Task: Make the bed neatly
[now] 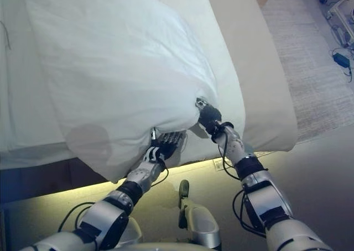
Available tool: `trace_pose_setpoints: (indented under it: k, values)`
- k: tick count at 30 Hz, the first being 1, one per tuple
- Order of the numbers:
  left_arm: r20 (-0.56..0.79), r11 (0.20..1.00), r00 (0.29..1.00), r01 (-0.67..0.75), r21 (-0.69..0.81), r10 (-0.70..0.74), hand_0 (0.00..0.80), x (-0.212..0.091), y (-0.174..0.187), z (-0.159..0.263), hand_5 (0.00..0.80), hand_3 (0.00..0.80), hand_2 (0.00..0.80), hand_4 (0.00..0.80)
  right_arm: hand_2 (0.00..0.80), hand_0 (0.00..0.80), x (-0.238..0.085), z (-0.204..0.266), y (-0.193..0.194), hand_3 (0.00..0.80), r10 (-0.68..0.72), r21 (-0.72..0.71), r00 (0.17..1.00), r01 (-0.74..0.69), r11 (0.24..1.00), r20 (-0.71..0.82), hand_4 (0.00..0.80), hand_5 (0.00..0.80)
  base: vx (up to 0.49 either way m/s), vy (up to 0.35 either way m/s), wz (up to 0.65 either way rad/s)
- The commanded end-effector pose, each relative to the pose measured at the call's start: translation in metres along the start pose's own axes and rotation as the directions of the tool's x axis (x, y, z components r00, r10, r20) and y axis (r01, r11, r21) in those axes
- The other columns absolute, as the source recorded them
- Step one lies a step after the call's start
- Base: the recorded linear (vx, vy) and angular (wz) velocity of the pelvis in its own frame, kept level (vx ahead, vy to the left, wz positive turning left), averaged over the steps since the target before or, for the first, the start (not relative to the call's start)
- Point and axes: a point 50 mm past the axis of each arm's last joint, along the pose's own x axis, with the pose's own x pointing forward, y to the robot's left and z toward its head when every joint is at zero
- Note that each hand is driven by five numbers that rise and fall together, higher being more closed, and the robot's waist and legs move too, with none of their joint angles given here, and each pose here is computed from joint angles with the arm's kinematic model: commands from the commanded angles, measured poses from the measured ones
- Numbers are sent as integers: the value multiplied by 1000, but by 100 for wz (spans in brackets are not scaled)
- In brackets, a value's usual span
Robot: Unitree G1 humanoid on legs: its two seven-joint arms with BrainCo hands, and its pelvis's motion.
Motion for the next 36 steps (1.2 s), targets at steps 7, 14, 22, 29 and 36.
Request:
trace_pose_setpoints:
  k: [7,14,22,29,36]
  values:
    - [-51,987,986,159,30,-157,800,14,-38,-21,800,800,800,800,800,800,6,42,26,800,112,-45,985,-107,993,133,800,800,0,0,0]
    - [-50,984,984,173,31,-171,800,14,-40,-23,800,800,800,800,800,800,5,38,22,800,104,-36,986,-100,994,127,800,800,1,-1,0]
    - [-48,988,988,150,22,-149,800,13,-36,-24,800,800,800,800,800,800,5,33,22,800,102,-32,988,-99,995,113,800,800,0,0,0]
    - [-31,991,991,134,32,-133,800,9,-28,-21,800,800,800,800,0,0,3,24,8,0,14,-92,999,-9,996,49,0,0,11,17,0]
    - [-23,987,991,135,87,-134,800,1,-14,0,800,800,800,800,0,0,-17,-16,-42,0,-143,-118,978,125,985,-153,0,0,39,72,8]
